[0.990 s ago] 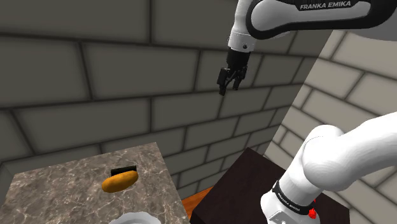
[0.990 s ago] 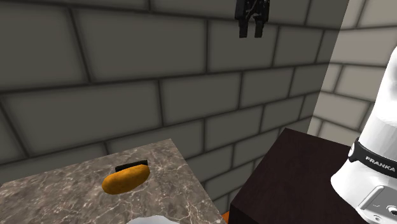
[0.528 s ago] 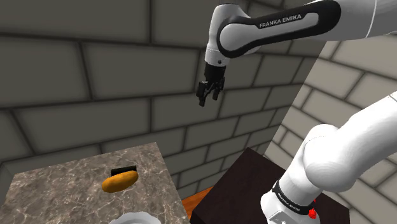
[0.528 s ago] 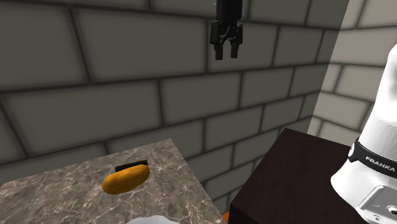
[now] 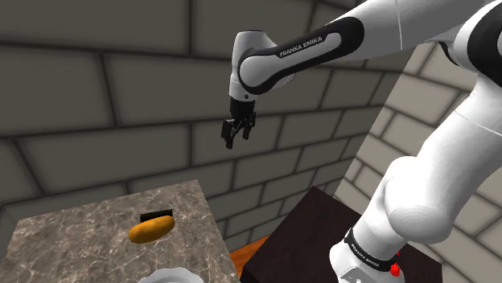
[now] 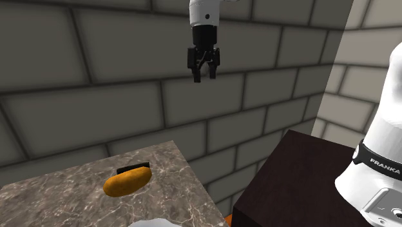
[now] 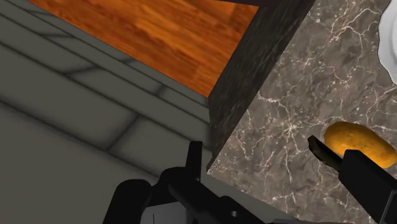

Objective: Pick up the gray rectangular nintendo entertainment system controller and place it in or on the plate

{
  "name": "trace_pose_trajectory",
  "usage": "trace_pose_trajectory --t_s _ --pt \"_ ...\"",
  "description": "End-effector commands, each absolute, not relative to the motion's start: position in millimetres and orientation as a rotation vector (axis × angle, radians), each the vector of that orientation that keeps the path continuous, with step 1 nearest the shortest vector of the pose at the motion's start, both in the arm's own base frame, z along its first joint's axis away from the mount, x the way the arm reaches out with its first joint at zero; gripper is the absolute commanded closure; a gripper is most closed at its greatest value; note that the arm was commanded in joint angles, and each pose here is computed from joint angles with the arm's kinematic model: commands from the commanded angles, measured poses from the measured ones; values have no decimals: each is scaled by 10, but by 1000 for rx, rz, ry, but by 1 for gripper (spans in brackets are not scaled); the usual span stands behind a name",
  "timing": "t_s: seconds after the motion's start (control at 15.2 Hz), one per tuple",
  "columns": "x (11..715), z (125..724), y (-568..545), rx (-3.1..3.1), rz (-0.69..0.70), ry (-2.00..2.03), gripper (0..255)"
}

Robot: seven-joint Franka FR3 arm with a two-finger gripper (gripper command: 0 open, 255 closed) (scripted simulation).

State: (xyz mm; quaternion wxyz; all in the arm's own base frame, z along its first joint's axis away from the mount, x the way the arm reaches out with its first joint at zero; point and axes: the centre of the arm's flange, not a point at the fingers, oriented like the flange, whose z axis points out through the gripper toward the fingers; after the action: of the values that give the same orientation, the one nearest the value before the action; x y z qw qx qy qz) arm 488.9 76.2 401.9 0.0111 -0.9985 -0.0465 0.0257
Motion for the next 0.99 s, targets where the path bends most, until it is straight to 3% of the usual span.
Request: trace_pose_trajectory --t_s 0.0,0.92 --pt "5044 3836 923 -3106 89 -181 0" --pt "5934 2606 1986 -3033 150 -423 0"
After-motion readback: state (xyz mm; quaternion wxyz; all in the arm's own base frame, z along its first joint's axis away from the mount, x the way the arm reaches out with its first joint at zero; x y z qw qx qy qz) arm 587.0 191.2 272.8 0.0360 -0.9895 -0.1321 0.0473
